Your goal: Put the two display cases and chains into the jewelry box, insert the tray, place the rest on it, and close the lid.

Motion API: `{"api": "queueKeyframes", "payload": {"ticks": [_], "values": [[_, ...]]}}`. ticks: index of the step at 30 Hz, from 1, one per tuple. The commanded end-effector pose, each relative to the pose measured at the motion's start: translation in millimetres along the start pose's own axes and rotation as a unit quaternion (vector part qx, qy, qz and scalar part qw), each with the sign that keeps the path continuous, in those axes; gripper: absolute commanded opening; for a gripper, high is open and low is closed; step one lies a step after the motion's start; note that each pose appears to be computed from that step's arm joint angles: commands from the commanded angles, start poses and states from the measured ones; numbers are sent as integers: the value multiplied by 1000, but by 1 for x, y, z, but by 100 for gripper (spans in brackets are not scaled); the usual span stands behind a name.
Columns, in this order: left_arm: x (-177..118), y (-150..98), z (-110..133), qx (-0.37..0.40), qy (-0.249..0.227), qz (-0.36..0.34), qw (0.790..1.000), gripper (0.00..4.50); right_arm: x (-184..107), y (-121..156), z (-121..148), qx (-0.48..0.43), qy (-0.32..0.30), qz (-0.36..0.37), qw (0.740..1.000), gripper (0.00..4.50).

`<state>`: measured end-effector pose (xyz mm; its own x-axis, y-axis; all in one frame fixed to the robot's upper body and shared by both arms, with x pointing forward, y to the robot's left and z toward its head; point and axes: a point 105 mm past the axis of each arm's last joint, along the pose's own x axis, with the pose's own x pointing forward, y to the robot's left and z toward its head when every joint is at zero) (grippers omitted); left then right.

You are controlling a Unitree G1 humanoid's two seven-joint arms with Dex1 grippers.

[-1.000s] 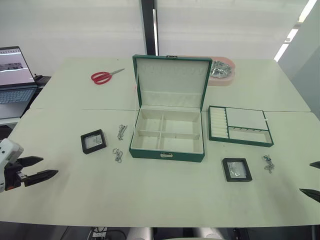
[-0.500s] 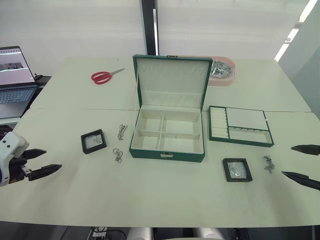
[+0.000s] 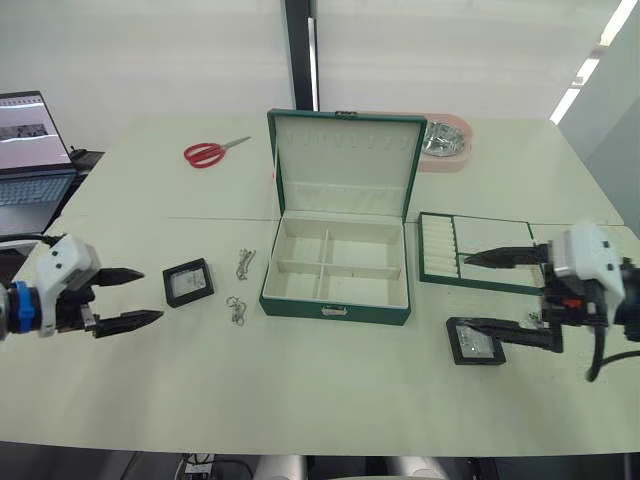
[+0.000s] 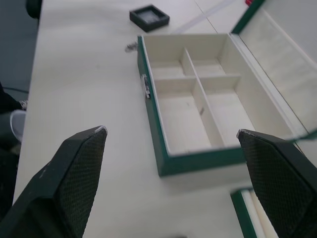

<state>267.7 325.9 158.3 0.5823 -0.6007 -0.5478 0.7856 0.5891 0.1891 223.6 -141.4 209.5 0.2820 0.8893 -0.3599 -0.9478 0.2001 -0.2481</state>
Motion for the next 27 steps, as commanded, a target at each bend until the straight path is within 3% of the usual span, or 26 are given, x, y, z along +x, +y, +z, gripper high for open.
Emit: {"api": "queueKeyframes", "payload": {"ticks": [1,4,7,12,27], "values": [[2,0,6,23,-8,-14,1000,450,18,5,8,-10,-12,26,1000,447],[5,1,8,35,-14,-21,999,388,30,6,13,-16,-24,41,999,450],[10,-1,5,56,-3,-43,998,295,43,10,16,-21,-27,61,998,450],[19,-1,-2,74,21,-76,994,295,55,12,21,-35,-32,77,996,450],[46,15,-22,75,46,-60,994,295,69,21,26,-44,-50,100,993,450]]}}
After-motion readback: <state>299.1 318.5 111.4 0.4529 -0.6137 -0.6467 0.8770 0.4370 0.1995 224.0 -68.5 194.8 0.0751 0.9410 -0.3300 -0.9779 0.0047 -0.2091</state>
